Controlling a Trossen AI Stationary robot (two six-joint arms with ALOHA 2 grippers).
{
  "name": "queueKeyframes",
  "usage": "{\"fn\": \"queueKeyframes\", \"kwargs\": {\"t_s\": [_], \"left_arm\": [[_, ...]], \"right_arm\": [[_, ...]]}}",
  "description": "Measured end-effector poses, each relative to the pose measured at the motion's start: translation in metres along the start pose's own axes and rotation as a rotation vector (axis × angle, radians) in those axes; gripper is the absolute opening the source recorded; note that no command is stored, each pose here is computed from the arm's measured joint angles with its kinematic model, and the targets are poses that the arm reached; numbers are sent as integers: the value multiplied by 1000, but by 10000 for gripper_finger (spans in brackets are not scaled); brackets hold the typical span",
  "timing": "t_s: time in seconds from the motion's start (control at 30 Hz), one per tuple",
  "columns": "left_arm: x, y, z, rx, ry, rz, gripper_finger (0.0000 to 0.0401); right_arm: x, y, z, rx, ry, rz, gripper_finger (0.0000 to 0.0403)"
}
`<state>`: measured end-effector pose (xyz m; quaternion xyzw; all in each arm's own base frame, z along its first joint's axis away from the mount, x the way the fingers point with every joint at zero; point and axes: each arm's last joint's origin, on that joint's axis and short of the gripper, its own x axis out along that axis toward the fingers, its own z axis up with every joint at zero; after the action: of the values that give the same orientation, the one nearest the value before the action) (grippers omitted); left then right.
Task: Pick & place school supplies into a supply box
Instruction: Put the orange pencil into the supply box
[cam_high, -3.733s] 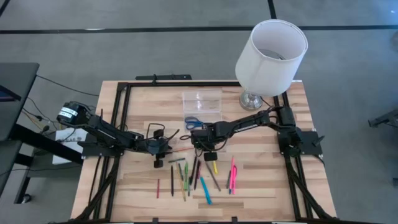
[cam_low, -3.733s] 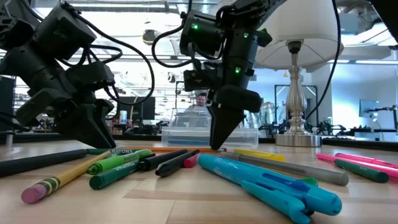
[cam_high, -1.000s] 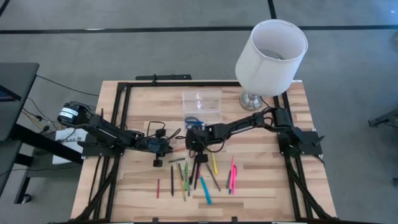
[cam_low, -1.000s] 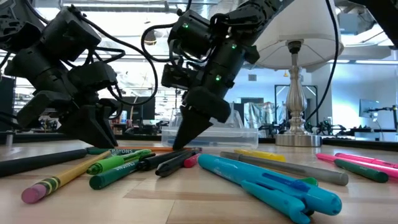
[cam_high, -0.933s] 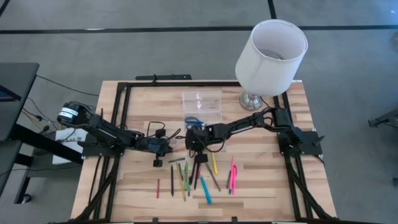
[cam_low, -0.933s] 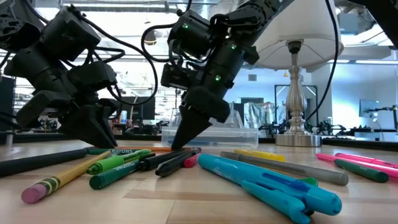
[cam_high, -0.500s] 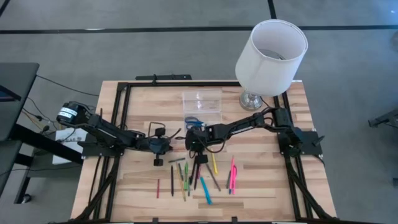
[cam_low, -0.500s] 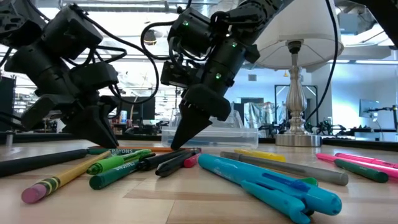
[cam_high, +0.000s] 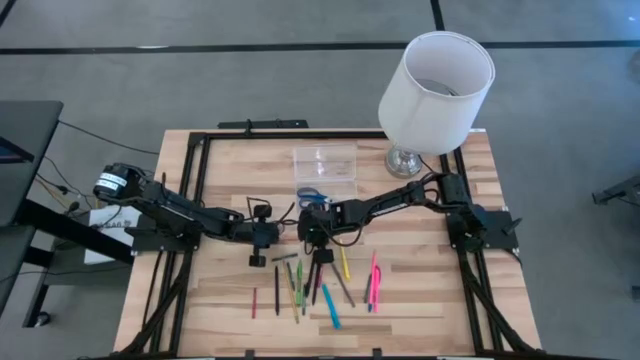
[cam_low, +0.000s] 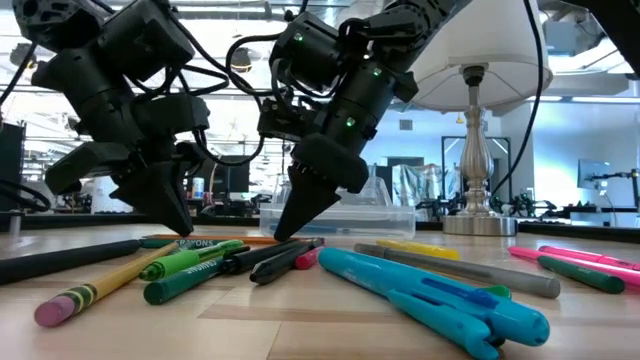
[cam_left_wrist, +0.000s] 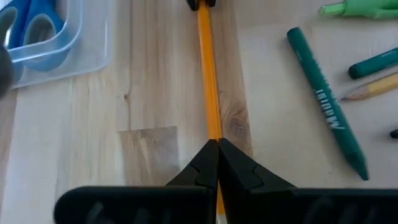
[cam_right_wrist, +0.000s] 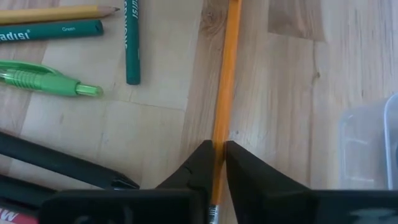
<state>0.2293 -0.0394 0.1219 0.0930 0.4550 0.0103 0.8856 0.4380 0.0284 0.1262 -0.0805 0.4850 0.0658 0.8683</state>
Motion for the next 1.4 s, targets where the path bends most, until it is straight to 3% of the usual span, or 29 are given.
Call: {"fn": "queueKeyframes", "kwargs": {"t_s": [0.2,0.37,0.57,0.8,1.03,1.4], "left_arm": [[0,2,-3,-89,44,-66,1],[-1,0,-4,-98,59,-113,19],[-1,0,-8,-117,103,-124,50],[-1,0,-9,-131,108,-125,71],[-1,1,-9,-116,102,-76,12],[0,2,-13,-104,107,-33,5]], "right_arm": [[0,0,0,12,5,1,85],[0,0,-3,22,35,5,91],[-2,1,-7,38,79,11,70],[-3,1,-7,27,88,15,9],[-3,16,-5,-101,90,-52,4],[-4,17,-2,-113,94,-77,0]]}}
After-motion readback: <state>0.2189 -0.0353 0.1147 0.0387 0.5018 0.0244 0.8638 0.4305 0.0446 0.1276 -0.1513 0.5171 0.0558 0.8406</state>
